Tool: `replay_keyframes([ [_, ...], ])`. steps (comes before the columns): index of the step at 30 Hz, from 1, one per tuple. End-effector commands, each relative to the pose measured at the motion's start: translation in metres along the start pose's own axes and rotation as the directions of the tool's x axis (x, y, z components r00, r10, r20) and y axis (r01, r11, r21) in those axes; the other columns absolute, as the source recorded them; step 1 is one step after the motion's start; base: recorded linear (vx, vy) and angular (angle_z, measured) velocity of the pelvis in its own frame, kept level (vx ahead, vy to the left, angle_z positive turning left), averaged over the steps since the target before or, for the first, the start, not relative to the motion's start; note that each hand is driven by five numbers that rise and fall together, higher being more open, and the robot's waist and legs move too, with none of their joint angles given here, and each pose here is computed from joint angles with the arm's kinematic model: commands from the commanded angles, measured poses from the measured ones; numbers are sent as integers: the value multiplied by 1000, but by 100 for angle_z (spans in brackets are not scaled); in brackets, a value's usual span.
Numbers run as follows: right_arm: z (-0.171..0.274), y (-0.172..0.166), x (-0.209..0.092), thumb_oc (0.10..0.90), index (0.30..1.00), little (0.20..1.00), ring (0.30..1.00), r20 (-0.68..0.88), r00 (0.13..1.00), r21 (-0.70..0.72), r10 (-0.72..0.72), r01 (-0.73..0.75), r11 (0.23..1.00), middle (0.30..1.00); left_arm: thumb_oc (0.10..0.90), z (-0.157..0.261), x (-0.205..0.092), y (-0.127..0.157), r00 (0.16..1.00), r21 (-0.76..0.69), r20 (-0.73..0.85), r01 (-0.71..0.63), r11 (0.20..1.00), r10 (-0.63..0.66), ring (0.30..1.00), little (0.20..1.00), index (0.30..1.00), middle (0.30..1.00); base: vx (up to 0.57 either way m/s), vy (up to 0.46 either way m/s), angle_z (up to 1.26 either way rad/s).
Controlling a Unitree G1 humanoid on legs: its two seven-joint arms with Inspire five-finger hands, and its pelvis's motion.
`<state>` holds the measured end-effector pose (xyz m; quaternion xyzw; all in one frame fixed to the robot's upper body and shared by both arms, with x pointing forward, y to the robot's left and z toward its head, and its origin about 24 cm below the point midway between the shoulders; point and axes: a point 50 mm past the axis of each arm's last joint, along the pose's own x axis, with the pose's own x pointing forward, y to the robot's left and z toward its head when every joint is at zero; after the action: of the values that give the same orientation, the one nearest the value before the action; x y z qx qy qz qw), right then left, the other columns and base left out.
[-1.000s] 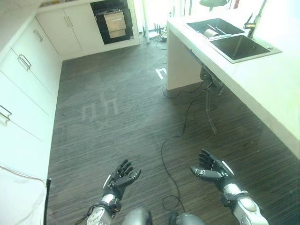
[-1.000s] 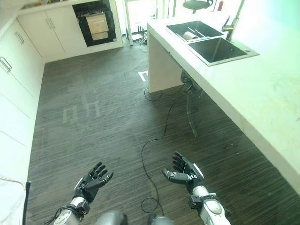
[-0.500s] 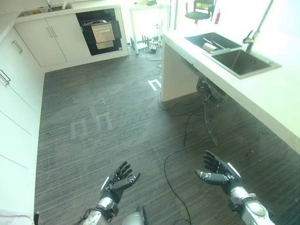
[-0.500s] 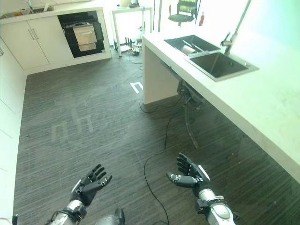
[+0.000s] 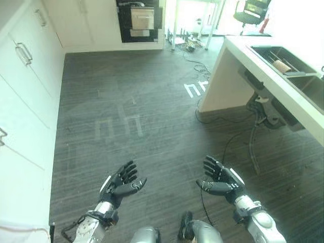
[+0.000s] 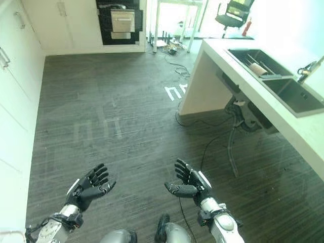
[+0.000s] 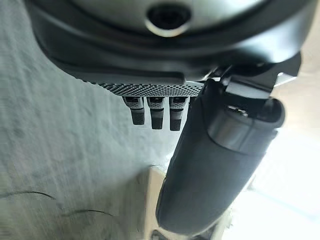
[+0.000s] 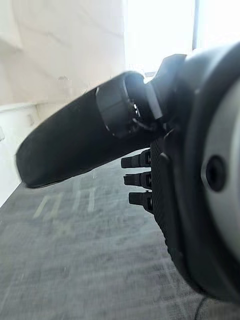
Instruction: Place the dishes in the dishwasher.
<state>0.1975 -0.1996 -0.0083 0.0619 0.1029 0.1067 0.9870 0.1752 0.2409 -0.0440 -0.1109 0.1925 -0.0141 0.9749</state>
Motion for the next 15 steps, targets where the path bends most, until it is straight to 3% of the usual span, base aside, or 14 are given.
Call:
replay_keyframes([
  [1, 48, -11, 3, 800, 900, 900, 900, 249, 969, -38, -3, 12, 999, 900, 800, 53, 14, -23, 959, 107, 235, 135, 985, -157, 900, 900, 900, 900, 0, 0, -7],
  [3, 48, -11, 3, 800, 900, 900, 900, 249, 969, -38, -3, 12, 999, 900, 800, 53, 14, -23, 959, 107, 235, 135, 985, -157, 900, 900, 900, 900, 0, 0, 3],
  [7, 66, -8, 6, 800, 900, 900, 900, 325, 945, -62, -35, 58, 996, 900, 800, 63, 16, -33, 945, 116, 267, 161, 980, -187, 900, 900, 900, 900, 810, -544, 13],
  [15, 99, -21, -1, 800, 900, 900, 900, 430, 903, -176, -12, 97, 980, 900, 800, 82, 10, -49, 880, 102, 418, 201, 974, -225, 900, 900, 900, 900, 383, -343, -48],
])
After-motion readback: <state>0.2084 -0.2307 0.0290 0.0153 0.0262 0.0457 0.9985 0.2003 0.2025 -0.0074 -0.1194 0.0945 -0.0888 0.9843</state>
